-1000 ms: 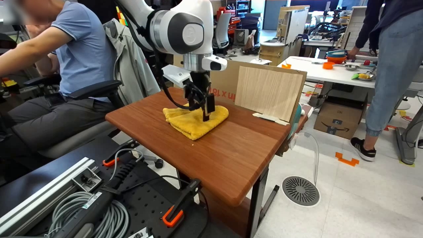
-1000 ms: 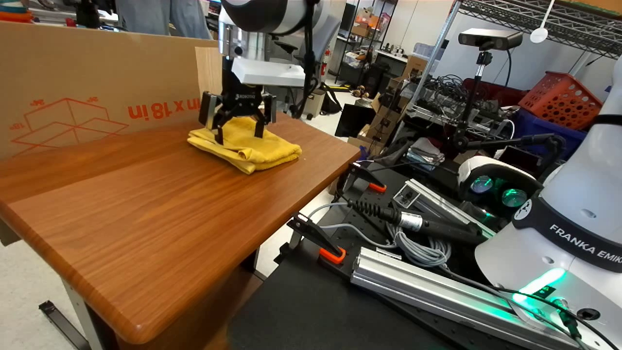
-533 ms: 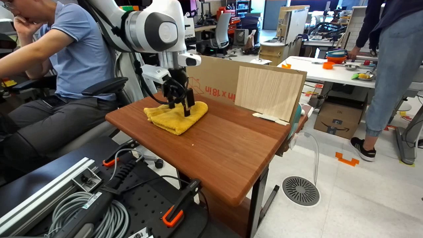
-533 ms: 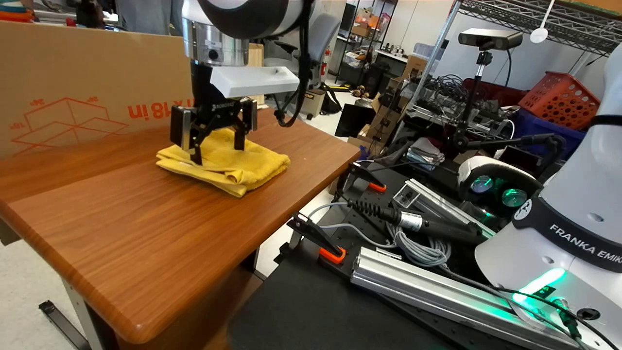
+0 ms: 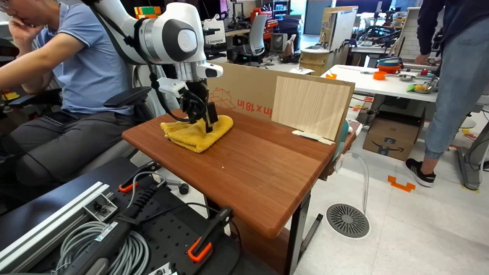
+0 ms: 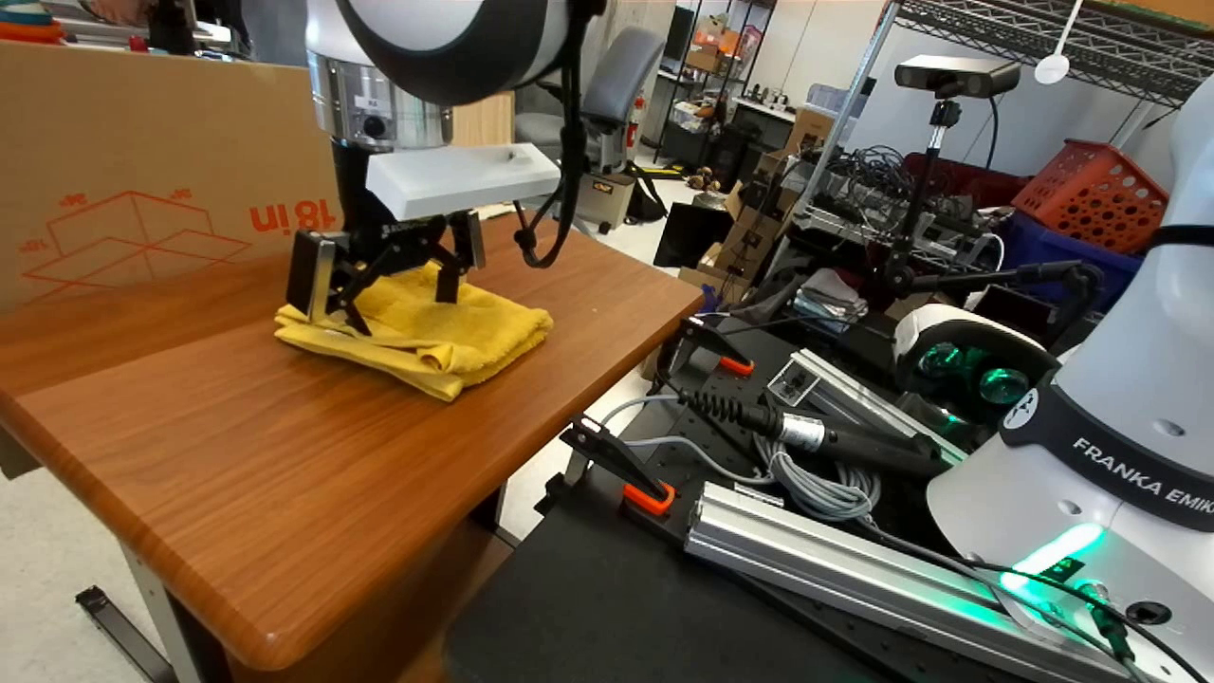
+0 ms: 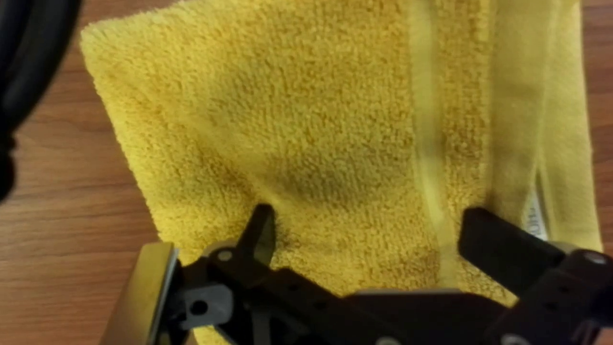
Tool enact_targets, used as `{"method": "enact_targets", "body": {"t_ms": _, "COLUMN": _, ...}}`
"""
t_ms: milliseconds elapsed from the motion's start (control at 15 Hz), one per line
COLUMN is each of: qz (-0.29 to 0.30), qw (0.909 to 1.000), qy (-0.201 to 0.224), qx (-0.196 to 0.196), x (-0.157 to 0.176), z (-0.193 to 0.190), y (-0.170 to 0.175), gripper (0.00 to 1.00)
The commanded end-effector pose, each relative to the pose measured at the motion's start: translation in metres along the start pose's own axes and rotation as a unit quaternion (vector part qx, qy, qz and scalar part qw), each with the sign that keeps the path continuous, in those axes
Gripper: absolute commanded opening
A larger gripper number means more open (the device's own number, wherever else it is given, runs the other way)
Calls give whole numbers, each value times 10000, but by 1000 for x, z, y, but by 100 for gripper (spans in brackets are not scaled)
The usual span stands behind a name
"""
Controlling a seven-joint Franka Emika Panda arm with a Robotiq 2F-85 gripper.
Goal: Use the towel to wipe the desk
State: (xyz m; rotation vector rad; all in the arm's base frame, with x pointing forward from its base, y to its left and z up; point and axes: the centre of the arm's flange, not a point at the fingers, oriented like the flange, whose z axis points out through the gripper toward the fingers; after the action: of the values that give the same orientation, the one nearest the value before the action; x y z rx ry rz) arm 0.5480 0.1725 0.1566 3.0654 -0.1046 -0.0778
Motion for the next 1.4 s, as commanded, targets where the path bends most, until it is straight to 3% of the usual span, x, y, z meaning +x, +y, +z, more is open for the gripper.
{"method": "enact_targets", "body": {"t_ms": 0, "qz": 186, "qw": 9994, "qy": 11, "qx": -289, "x": 27, "z": 30, "y": -15, "gripper": 100}}
{"method": "enact_targets", "body": {"t_ms": 600, "qz": -61, "qw": 9979, "qy": 407, "qx": -508, "x": 41, "z": 23, "y": -70, "gripper": 100}}
{"method": "enact_targets", "body": {"t_ms": 1333, "qz": -203, "qw": 9974, "qy": 601, "qx": -338, "x": 44, "z": 22, "y": -82, "gripper": 100}}
